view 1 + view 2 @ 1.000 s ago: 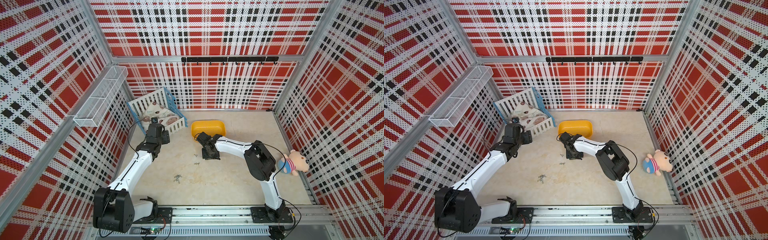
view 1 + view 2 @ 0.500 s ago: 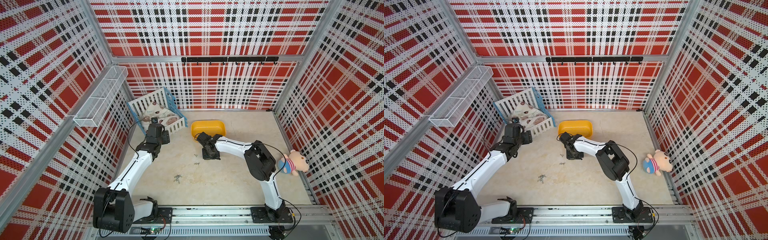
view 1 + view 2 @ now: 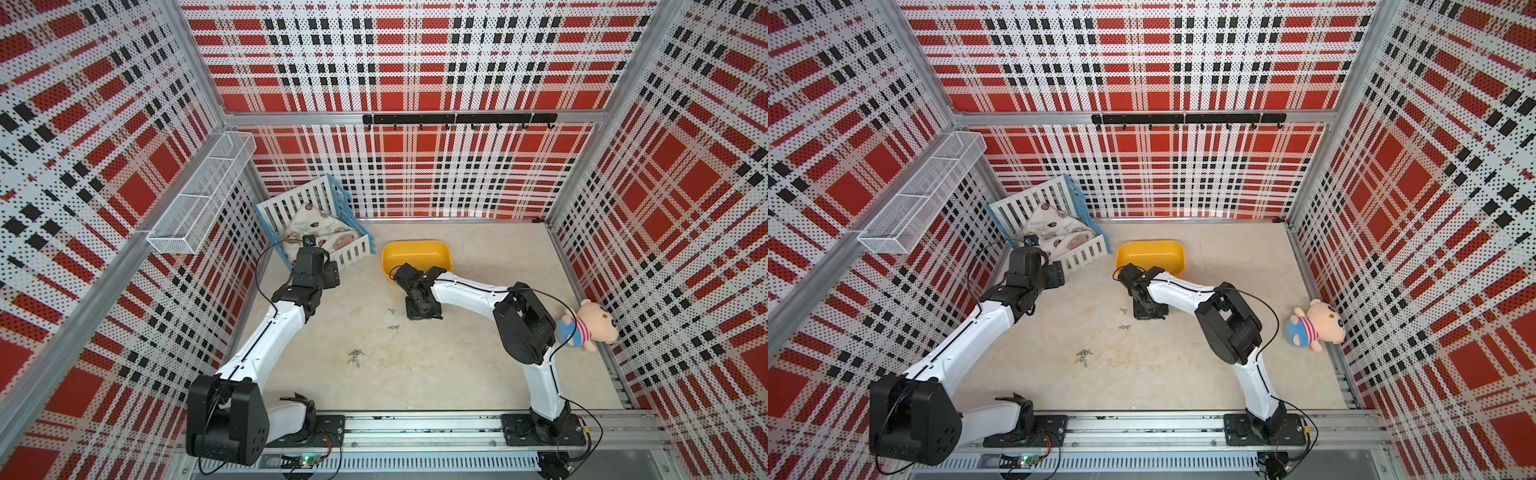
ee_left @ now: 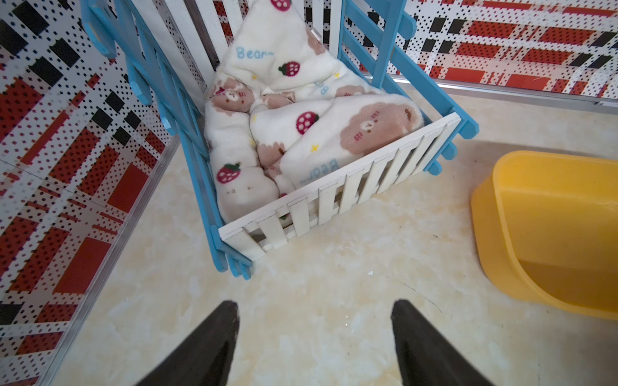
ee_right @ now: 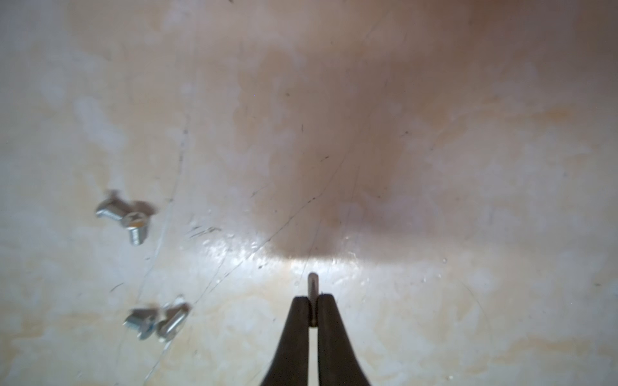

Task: Put the screws on the desktop into the storage box
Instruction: Pick up the screw from the center of the board, then place the screw in the storage box.

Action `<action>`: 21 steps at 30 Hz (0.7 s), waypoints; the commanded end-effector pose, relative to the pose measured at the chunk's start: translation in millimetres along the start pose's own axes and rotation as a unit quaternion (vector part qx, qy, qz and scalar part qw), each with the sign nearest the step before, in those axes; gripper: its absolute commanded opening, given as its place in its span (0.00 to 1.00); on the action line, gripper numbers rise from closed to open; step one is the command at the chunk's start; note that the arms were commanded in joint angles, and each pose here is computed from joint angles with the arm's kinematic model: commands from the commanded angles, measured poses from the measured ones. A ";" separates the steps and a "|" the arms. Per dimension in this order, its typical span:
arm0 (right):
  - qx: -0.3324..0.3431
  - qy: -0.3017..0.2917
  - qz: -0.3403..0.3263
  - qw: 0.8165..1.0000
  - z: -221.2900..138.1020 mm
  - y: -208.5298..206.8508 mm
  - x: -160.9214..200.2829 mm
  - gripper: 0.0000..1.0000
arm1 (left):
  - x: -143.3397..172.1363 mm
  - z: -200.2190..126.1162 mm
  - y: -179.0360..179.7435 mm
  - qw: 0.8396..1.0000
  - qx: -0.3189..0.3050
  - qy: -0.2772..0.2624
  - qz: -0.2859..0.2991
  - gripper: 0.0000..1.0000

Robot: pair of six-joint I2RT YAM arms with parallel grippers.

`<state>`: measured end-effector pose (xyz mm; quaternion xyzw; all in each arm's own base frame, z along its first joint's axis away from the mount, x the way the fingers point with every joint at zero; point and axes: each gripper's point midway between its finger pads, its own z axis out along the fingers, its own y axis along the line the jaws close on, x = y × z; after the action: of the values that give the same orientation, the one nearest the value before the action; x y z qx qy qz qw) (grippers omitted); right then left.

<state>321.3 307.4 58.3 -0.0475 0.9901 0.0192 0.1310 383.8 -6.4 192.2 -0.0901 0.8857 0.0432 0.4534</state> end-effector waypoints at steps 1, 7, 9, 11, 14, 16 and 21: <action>-0.022 -0.059 -0.001 0.998 -62.3 2.7 -23.2 0.00 | -3.8 -3.0 2.2 1.000 0.000 -0.011 -0.005 0.77; -0.024 -0.128 0.003 0.992 -116.5 1.2 -72.2 0.00 | -2.9 -2.2 2.2 1.000 -0.001 -0.009 -0.005 0.77; -0.022 -0.138 0.009 0.990 -119.2 -3.4 -92.6 0.00 | -2.4 -2.0 2.4 1.000 -0.001 -0.009 -0.005 0.77; -0.022 -0.142 0.017 0.989 -114.1 -9.8 -110.9 0.00 | -1.9 -1.8 2.9 1.000 -0.002 -0.009 -0.004 0.78; -0.019 -0.140 0.027 0.990 -99.7 -21.9 -135.3 0.00 | -2.8 -2.7 3.4 1.000 -0.004 -0.010 -0.005 0.78; -0.016 -0.135 0.035 0.990 -87.5 -28.3 -148.2 0.00 | -1.9 -2.0 3.2 1.000 -0.004 -0.009 -0.004 0.78; -0.004 -0.119 0.057 0.991 -51.4 -47.7 -171.2 0.00 | -2.7 -2.6 3.4 1.000 -0.004 -0.010 -0.005 0.78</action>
<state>474.4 279.7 169.1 0.0174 0.9613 0.0509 0.2701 383.5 -6.0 191.4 -0.0904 0.8860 0.0443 0.4527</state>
